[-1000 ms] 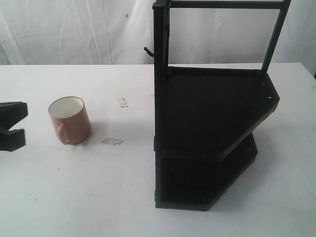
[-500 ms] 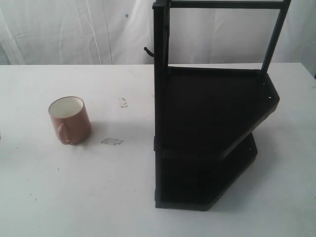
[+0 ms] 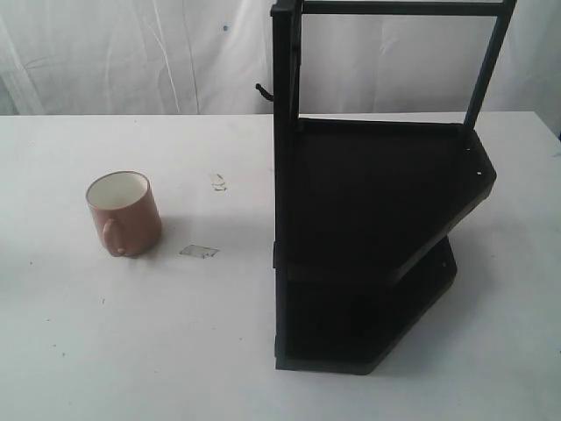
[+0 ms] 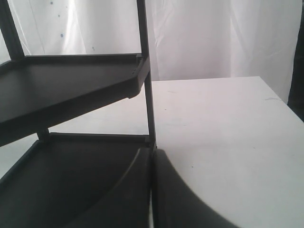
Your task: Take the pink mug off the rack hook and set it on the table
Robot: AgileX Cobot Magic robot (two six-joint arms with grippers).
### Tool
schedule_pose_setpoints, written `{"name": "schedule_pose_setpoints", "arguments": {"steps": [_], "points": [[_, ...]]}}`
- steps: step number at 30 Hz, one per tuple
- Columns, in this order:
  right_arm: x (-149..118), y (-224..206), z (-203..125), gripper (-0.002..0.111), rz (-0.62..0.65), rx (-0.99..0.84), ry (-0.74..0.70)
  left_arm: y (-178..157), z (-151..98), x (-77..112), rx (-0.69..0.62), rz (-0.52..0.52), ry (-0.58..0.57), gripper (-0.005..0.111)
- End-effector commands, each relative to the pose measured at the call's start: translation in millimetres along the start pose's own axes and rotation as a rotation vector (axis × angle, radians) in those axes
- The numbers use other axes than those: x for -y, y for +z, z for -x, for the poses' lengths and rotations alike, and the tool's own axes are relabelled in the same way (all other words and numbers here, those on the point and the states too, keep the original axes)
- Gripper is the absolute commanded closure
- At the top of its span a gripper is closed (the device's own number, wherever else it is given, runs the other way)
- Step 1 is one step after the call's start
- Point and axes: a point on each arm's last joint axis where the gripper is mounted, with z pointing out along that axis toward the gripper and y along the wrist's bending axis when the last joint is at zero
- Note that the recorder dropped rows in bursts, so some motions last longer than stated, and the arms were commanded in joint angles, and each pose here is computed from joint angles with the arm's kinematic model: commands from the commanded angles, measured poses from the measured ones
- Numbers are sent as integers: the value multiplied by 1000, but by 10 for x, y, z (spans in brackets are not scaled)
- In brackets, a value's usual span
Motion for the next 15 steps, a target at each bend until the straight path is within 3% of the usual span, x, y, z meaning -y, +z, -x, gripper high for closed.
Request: {"name": "schedule_pose_setpoints", "arguments": {"steps": [1, 7, 15], "points": [[2, -1, -5, 108, 0, 8, -5, -160, -19, -30, 51, 44, 125, 107], [2, -1, -5, 108, 0, 8, -5, -230, -174, -42, 66, 55, 221, 107], [2, -1, -5, 108, 0, 8, -5, -103, -787, -156, 68, 133, 184, 107]]}}
